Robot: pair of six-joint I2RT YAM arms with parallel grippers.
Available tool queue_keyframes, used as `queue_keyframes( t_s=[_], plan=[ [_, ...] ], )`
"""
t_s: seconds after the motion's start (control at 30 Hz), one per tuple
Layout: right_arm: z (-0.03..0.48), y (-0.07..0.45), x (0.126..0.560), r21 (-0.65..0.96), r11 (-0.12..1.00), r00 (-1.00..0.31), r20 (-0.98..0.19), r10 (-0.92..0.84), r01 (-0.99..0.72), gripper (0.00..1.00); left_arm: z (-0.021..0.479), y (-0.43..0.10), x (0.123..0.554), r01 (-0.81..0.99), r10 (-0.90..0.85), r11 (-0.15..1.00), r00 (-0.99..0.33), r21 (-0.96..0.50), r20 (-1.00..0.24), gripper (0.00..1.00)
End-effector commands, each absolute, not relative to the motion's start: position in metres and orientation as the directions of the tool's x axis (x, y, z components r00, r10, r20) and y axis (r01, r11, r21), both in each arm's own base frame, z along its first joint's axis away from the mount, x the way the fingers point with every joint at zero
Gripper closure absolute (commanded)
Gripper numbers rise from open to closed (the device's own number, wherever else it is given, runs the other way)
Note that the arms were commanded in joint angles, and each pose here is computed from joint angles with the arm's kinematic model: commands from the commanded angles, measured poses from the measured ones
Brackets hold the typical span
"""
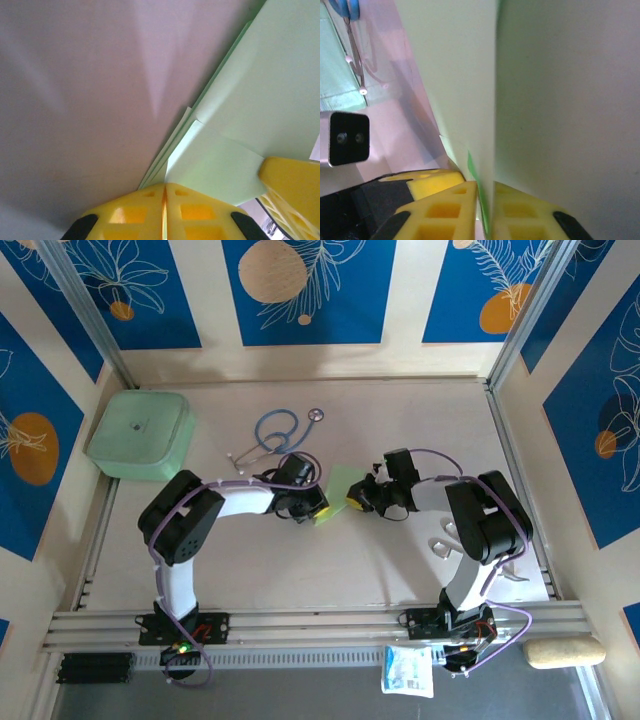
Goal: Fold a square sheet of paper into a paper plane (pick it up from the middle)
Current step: Fold the wing for the fifth time at the center of the table.
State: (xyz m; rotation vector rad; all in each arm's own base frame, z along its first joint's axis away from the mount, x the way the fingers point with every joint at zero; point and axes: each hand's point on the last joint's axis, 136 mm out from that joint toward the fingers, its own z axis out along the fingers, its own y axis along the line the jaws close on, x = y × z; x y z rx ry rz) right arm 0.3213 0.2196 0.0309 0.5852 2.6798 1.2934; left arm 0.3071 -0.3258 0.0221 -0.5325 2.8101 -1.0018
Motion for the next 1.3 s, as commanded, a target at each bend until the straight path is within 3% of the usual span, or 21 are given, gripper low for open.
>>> queue_keyframes(
  t_s=[0.0, 0.1, 0.27, 0.43, 0.53, 0.73, 0.93, 1.27],
  plan=[
    [0.04, 0.22, 0.319, 0.783, 0.56, -0.925, 0.05, 0.376, 0.27, 0.91, 0.031, -0.305, 0.307, -0.256, -0.359, 0.763, -0.931, -0.594, -0.06, 0.82],
    [0.047, 0.215, 0.32, 0.769, 0.582, -0.92, 0.022, 0.39, 0.265, 0.93, 0.056, -0.305, 0.315, -0.128, -0.292, 0.79, -0.939, -0.6, -0.184, 0.79],
    [0.055, 0.207, 0.32, 0.741, 0.607, -0.909, 0.009, 0.417, 0.286, 0.98, 0.082, -0.307, 0.316, 0.098, -0.14, 0.827, -0.918, -0.553, -0.371, 0.62],
    [0.061, 0.206, 0.319, 0.726, 0.606, -0.9, 0.041, 0.434, 0.325, 0.99, 0.098, -0.32, 0.31, 0.37, 0.062, 0.806, -0.83, -0.463, -0.555, 0.42],
    [0.065, 0.206, 0.318, 0.716, 0.6, -0.892, 0.072, 0.446, 0.357, 0.99, 0.1, -0.331, 0.303, 0.526, 0.201, 0.767, -0.741, -0.367, -0.641, 0.36],
    [0.07, 0.204, 0.315, 0.692, 0.581, -0.867, 0.133, 0.48, 0.428, 0.99, 0.088, -0.35, 0.289, 0.743, 0.456, 0.656, -0.534, -0.137, -0.712, 0.34],
    [0.073, 0.2, 0.313, 0.671, 0.564, -0.846, 0.187, 0.5, 0.481, 0.99, 0.077, -0.367, 0.278, 0.866, 0.638, 0.501, -0.361, 0.011, -0.681, 0.34],
    [0.073, 0.198, 0.311, 0.648, 0.54, -0.818, 0.242, 0.522, 0.536, 0.99, 0.062, -0.378, 0.281, 0.898, 0.688, 0.431, -0.261, 0.092, -0.677, 0.46]
  ],
)
